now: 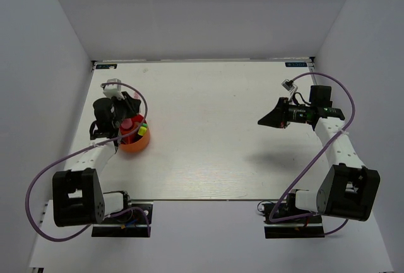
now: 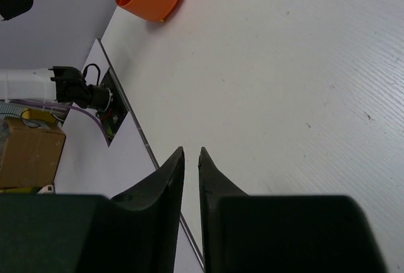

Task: Sort the stationery into containers
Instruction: Place the stationery in the storage box.

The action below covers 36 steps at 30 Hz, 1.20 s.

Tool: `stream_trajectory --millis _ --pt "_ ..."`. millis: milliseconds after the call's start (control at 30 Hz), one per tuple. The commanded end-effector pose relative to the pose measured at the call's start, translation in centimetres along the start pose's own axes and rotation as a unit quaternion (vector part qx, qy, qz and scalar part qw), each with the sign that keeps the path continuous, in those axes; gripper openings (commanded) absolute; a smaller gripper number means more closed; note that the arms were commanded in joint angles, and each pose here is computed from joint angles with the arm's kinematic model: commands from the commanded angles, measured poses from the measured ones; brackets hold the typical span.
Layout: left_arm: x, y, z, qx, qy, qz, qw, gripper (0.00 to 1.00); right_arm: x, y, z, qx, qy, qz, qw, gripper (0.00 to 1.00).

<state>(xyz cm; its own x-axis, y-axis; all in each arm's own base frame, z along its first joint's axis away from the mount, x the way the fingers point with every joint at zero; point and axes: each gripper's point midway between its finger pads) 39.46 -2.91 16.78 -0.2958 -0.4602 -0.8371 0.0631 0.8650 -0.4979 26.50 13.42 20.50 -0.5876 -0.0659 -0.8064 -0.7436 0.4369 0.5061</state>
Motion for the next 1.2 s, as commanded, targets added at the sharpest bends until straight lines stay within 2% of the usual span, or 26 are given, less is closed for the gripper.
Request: stream_trajectory --millis 0,67,133,233,367,400,433,467,500,533,667,733,767,800,833,900,967,1000,1100,1167 --pt "-2.0 -2.4 -0.9 0.047 -0.015 -0.010 0.999 0.00 -0.1 1.0 0.2 -0.031 -0.004 -0.006 0.999 0.19" --pt "-2.2 -3.9 -1.3 0.072 -0.010 -0.015 0.997 0.00 -0.3 1.7 0.3 -0.050 -0.008 -0.006 0.999 0.28" --pt "-3.1 -5.4 -1.8 0.101 -0.010 -0.030 0.994 0.00 -0.4 2.2 0.7 -0.064 -0.003 -0.007 0.998 0.43" --pt "-3.7 -7.9 -2.6 0.146 0.002 -0.041 0.988 0.00 -0.9 2.5 1.8 -0.064 0.008 -0.006 0.998 0.49" --pt "-2.2 -12.2 -3.8 0.222 0.051 -0.048 0.972 0.00 -2.5 3.2 4.5 -0.064 0.029 -0.016 0.997 0.49" --pt "-0.6 -15.0 -4.6 0.264 0.082 -0.043 0.960 0.00 -2.4 2.7 5.5 -0.062 0.043 0.024 0.997 0.49" --pt "0.2 -15.9 -5.1 0.282 0.101 -0.040 0.953 0.00 -3.3 3.5 6.5 -0.073 0.049 0.020 0.996 0.47" --pt "0.7 -16.6 -5.3 0.294 0.108 -0.030 0.949 0.00 -5.0 3.8 7.0 -0.065 0.045 0.020 0.997 0.45" --pt "2.5 -18.3 -6.1 0.314 0.140 -0.024 0.939 0.00 -4.8 2.8 8.1 -0.057 0.059 0.052 0.995 0.45" --pt "3.1 -18.9 -6.4 0.321 0.150 -0.018 0.935 0.00 -6.8 3.7 8.8 -0.057 0.055 0.032 0.996 0.44" --pt "6.1 -21.8 -7.7 0.354 0.195 0.048 0.913 0.00 -7.4 6.2 12.7 -0.067 0.083 0.058 0.993 0.43" --pt "7.2 -22.0 -7.8 0.349 0.210 0.070 0.910 0.00 -7.4 5.8 14.1 -0.051 0.096 0.075 0.991 0.43" --pt "8.2 -23.1 -8.5 0.359 0.228 0.087 0.901 0.00 -7.7 6.2 14.4 -0.049 0.099 0.073 0.991 0.46" --pt "8.6 -23.0 -8.4 0.348 0.233 0.094 0.903 0.00 -7.4 6.8 15.2 -0.048 0.111 0.074 0.990 0.48" --pt "9.6 -23.6 -9.1 0.357 0.247 0.111 0.894 0.00 -6.9 6.5 15.8 -0.042 0.119 0.076 0.989 0.48" --pt "9.4 -23.9 -8.5 0.349 0.235 0.138 0.897 0.00 -6.6 7.8 16.3 -0.054 0.133 0.075 0.987 0.49" --pt "10.8 -24.5 -8.9 0.350 0.255 0.155 0.888 0.00 -6.0 8.0 17.0 -0.061 0.144 0.085 0.984 0.49" --pt "10.8 -24.4 -8.6 0.340 0.248 0.170 0.891 0.00 -5.9 8.5 17.2 -0.067 0.148 0.084 0.983 0.49" --pt "12.3 -24.2 -8.5 0.332 0.257 0.212 0.882 0.00 -5.4 9.1 17.6 -0.071 0.158 0.088 0.981 0.49" --pt "12.3 -23.8 -8.0 0.313 0.249 0.230 0.887 0.00 -5.0 9.2 17.5 -0.069 0.164 0.088 0.980 0.49"
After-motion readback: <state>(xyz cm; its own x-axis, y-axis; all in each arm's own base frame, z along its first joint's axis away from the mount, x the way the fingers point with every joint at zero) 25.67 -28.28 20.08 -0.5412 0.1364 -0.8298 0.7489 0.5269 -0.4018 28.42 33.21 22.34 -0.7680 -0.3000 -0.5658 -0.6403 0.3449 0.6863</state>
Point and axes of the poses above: each gripper's point midway between its finger pads, its own z axis out along the fingers, its own y axis along the line the jaws close on, x = y × z, and after that the axes turned 13 degrees about -z, right-handed
